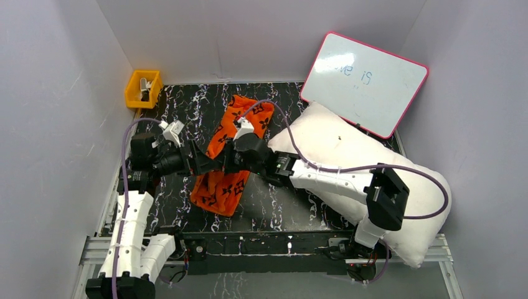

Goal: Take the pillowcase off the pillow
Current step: Fold the pillowcase at the center of the board.

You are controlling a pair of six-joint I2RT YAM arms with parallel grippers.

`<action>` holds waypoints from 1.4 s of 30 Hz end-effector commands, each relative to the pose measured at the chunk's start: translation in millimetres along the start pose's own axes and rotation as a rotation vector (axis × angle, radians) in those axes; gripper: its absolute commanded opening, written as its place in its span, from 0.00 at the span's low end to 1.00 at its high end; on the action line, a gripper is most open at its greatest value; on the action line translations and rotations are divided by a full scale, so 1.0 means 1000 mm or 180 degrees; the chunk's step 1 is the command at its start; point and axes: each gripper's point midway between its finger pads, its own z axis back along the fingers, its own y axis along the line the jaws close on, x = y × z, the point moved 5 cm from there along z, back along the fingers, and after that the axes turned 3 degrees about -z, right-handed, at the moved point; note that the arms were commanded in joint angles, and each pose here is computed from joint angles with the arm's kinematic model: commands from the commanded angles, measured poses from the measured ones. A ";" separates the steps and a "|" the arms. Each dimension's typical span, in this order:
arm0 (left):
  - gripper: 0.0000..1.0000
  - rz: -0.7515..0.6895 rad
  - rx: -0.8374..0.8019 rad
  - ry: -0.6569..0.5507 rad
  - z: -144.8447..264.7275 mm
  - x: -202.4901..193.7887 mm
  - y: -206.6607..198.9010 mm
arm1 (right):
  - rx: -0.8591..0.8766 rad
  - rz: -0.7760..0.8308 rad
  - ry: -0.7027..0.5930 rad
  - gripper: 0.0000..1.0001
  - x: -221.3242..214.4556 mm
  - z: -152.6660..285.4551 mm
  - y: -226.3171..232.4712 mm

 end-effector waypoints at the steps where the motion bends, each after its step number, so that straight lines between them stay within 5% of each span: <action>1: 0.94 -0.0422 -0.0631 -0.0012 0.015 0.006 -0.038 | 0.0219 0.0263 -0.0098 0.00 0.019 -0.015 0.033; 11: 0.90 -0.0916 -0.1146 -0.0037 0.030 0.007 -0.072 | 0.0348 0.0431 -0.0030 0.00 0.057 -0.050 0.039; 20: 0.88 -0.1088 0.0614 -0.0415 0.037 0.026 -0.018 | 0.0558 0.0570 0.0146 0.00 0.081 -0.053 0.052; 27: 0.90 -0.1106 0.1066 -0.0784 0.036 0.044 0.000 | 0.0452 0.0489 0.0224 0.00 0.065 -0.020 0.024; 32: 0.98 -0.1549 0.0310 -0.1024 0.023 0.054 -0.023 | 0.0377 0.0429 0.0171 0.00 0.071 0.006 0.003; 36: 0.98 -0.1973 -0.0529 -0.0671 0.009 0.037 -0.036 | 0.0434 0.0407 0.0184 0.00 0.084 0.012 -0.001; 42: 0.98 -0.2303 -0.0475 -0.0583 0.004 0.018 -0.021 | 0.0575 0.0436 0.0256 0.00 0.102 0.007 0.005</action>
